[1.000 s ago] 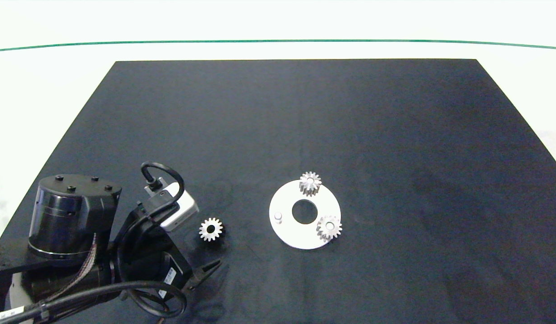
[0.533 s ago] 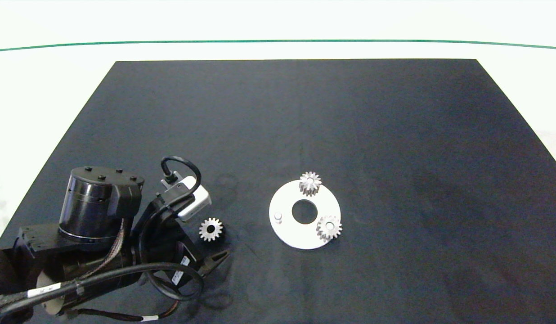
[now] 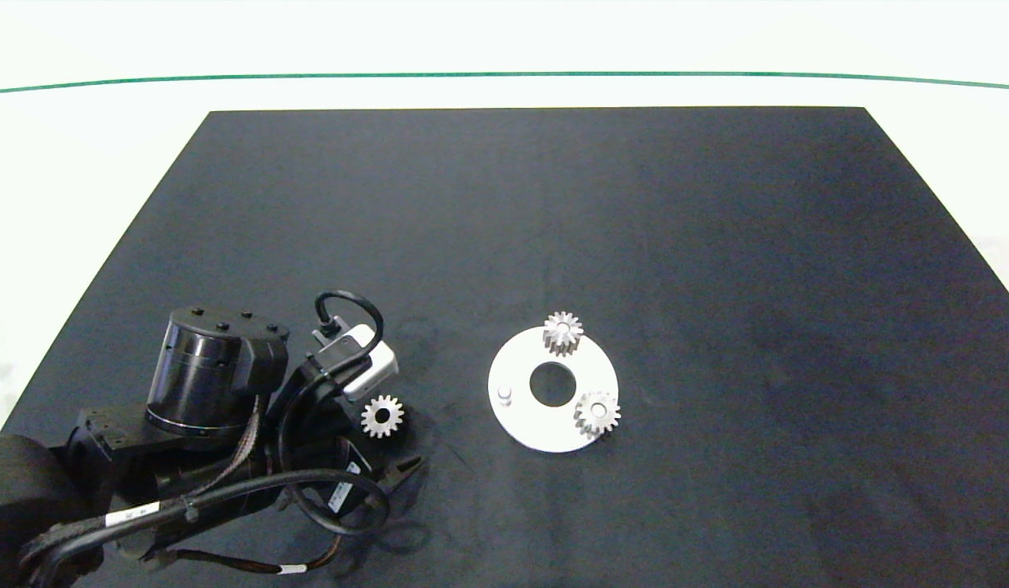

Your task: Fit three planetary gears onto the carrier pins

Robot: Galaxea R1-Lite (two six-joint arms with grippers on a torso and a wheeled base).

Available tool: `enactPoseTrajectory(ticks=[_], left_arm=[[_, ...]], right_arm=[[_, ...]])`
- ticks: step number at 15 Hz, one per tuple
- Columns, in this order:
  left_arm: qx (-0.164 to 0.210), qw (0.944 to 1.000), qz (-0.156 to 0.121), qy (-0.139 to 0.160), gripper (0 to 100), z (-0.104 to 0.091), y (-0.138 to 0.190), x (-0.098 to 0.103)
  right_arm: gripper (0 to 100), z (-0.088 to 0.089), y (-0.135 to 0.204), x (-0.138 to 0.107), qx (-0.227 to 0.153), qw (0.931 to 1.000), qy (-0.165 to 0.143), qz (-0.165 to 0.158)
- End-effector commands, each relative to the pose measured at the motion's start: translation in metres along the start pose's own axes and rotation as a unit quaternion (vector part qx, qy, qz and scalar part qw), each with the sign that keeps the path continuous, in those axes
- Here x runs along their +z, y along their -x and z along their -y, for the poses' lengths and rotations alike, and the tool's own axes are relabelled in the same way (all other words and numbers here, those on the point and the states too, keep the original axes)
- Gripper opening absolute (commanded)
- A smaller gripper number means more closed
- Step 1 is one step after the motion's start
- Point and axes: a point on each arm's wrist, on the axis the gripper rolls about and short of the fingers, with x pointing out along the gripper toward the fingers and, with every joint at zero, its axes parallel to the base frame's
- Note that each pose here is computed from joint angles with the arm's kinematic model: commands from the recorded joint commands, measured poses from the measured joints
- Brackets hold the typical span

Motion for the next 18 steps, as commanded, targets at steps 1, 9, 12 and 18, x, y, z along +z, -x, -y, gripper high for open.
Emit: enactPoseTrajectory(ticks=[1,9,12,18], left_arm=[[-0.001,1.0,-0.005,-0.001,100,0.0002,-0.0023,-0.0012],[0.003,1.0,-0.003,-0.001,86,-0.0016,-0.002,-0.0006],[0.003,1.0,-0.003,0.001,80,-0.0018,-0.0012,-0.0012],[0.006,1.0,0.003,0.004,68,-0.0011,-0.0023,-0.0048]], right_arm=[[100,-0.0005,-0.0015,0.0006,-0.001,1.0,0.002,-0.003],[100,-0.0002,-0.0008,0.0002,-0.001,1.0,0.001,-0.002],[100,-0.0001,-0.0008,0.0004,-0.002,1.0,0.0,-0.002],[100,-0.0001,-0.0006,-0.0002,-0.001,1.0,0.0,-0.002]])
